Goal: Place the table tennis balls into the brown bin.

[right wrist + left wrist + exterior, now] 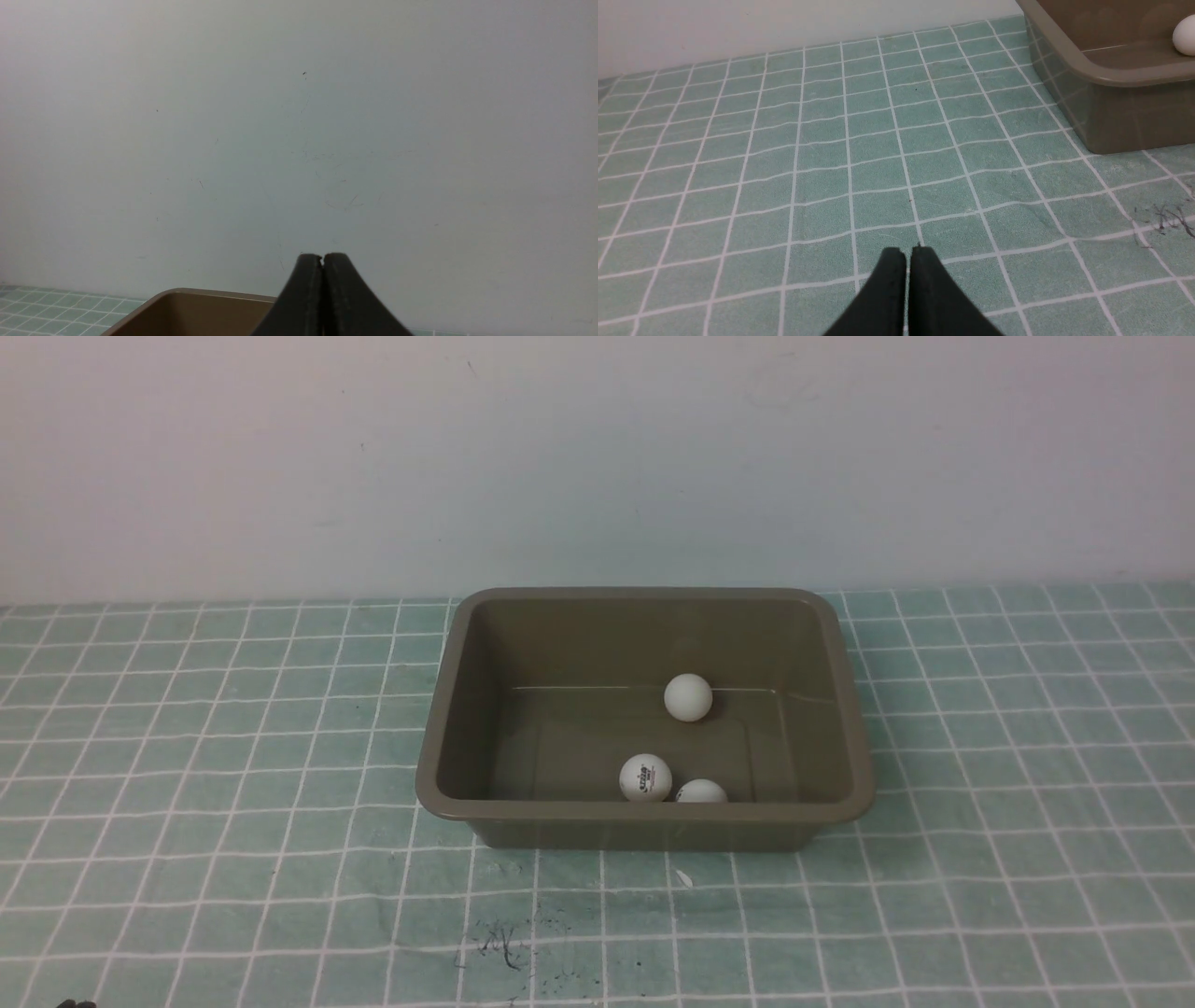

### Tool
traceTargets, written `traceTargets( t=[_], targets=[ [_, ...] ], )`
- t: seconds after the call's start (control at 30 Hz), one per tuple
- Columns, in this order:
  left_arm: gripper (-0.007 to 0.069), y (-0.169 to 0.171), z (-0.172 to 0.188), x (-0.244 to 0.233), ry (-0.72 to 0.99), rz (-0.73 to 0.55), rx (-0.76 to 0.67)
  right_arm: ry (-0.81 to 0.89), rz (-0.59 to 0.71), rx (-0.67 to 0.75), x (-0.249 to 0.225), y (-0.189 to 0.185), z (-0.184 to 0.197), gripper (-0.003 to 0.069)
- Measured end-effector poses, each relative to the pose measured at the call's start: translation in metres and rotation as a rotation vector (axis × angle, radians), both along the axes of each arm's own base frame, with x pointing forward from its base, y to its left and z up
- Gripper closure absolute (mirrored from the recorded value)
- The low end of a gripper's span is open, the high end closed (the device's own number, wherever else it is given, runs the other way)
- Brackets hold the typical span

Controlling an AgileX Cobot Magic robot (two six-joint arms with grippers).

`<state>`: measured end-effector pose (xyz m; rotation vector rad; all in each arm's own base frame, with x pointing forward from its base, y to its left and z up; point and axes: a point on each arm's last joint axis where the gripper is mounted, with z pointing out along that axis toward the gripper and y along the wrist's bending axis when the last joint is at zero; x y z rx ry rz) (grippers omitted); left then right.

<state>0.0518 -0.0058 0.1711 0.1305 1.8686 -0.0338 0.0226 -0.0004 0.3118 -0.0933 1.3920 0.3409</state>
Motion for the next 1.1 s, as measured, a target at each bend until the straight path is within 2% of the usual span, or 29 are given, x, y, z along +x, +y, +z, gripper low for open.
traceTargets(
  t=[0.53, 0.7, 0.97, 1.03, 1.1],
  targets=[
    [0.0630, 0.000, 0.000, 0.000, 0.000, 0.001, 0.000, -0.003, 0.001, -0.001, 0.000, 0.000, 0.000, 0.0670],
    [0.0630, 0.000, 0.000, 0.000, 0.000, 0.001, 0.000, -0.040, 0.039, 0.004, 0.002, 0.005, -0.002, 0.0670],
    [0.0630, 0.000, 0.000, 0.000, 0.000, 0.001, 0.000, -0.019, 0.079, -0.080, 0.009, 0.012, -0.023, 0.0670],
    [0.0630, 0.000, 0.000, 0.000, 0.000, 0.001, 0.000, 0.008, 0.053, -0.103, 0.012, 0.013, -0.037, 0.0670],
    [0.0630, 0.000, 0.000, 0.000, 0.000, 0.001, 0.001, 0.068, -0.029, -0.123, 0.019, 0.011, -0.056, 0.0670]
  ],
)
